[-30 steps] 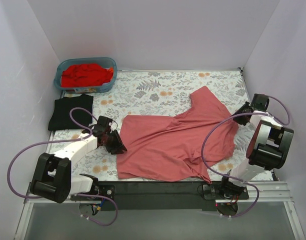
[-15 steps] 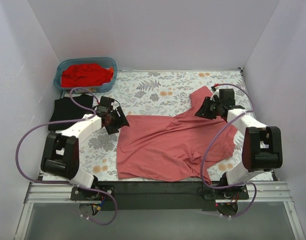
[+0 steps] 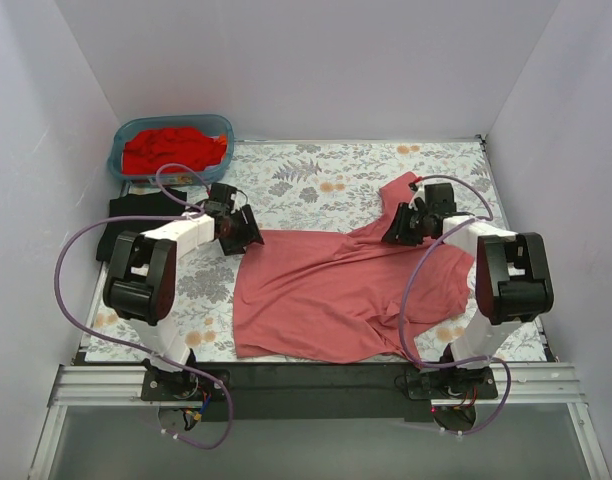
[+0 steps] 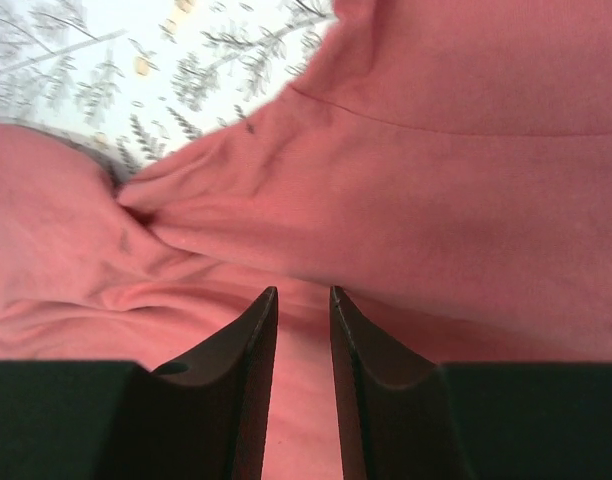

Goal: Fold and stack the t-shirts
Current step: Flatten the tshirt out

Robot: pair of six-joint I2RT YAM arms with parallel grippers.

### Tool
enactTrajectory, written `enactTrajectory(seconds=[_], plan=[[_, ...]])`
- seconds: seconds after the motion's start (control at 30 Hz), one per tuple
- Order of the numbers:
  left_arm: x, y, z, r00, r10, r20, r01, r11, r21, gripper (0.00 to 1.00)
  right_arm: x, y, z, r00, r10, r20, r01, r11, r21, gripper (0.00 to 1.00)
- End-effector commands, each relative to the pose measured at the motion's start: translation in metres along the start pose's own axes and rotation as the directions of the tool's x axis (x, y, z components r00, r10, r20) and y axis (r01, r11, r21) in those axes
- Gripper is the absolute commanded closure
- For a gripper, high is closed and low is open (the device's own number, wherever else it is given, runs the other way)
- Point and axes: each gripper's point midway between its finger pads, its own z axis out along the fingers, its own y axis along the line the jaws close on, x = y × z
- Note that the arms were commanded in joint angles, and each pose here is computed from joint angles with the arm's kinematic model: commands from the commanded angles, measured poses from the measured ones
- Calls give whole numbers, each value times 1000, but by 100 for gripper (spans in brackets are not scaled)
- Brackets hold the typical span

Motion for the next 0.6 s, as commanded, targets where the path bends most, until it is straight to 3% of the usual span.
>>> enactTrajectory(seconds=[0.0, 0.03, 0.07, 0.13, 0.17, 0.23, 0.33, 0.37, 0.4, 0.57], plan=[[14, 3, 16, 998, 23, -56, -24, 1000, -4, 42, -3, -8, 12, 1000, -22, -6, 22, 1000, 17, 66], [13, 2, 19, 998, 21, -58, -22, 1000, -5, 46, -5, -12, 15, 1000, -21, -4, 21, 999, 32, 66], [13, 3, 22, 998, 19, -63, -20, 1000, -11, 58, -4, -15, 20, 1000, -20, -17, 21, 999, 40, 65], [6, 3, 32, 998, 18, -60, -20, 999, -27, 71, -6, -20, 27, 1000, -19, -23, 20, 998, 55, 65], [4, 3, 36, 998, 17, -60, -20, 999, -34, 86, -20, -18, 30, 1000, -30, -2, 31, 998, 52, 65], [-1, 10, 51, 998, 9, -68, -15, 997, -77, 99, -23, -28, 44, 1000, -21, -19, 22, 997, 71, 65], [-26, 8, 71, 999, -4, -54, -2, 994, -106, 100, -54, -35, 65, 1000, -29, 10, 28, 996, 82, 65], [-54, -5, 73, 1000, 0, -3, -1, 996, -88, 100, -54, -43, 77, 1000, -22, -2, 22, 995, 98, 64], [-63, -5, 77, 1000, -9, 2, 9, 995, -98, 100, -86, -37, 80, 997, -46, 54, 41, 995, 88, 64], [-147, -13, 97, 991, -47, 124, 59, 994, -96, 99, -158, -38, 108, 986, -71, 150, 64, 997, 49, 63]])
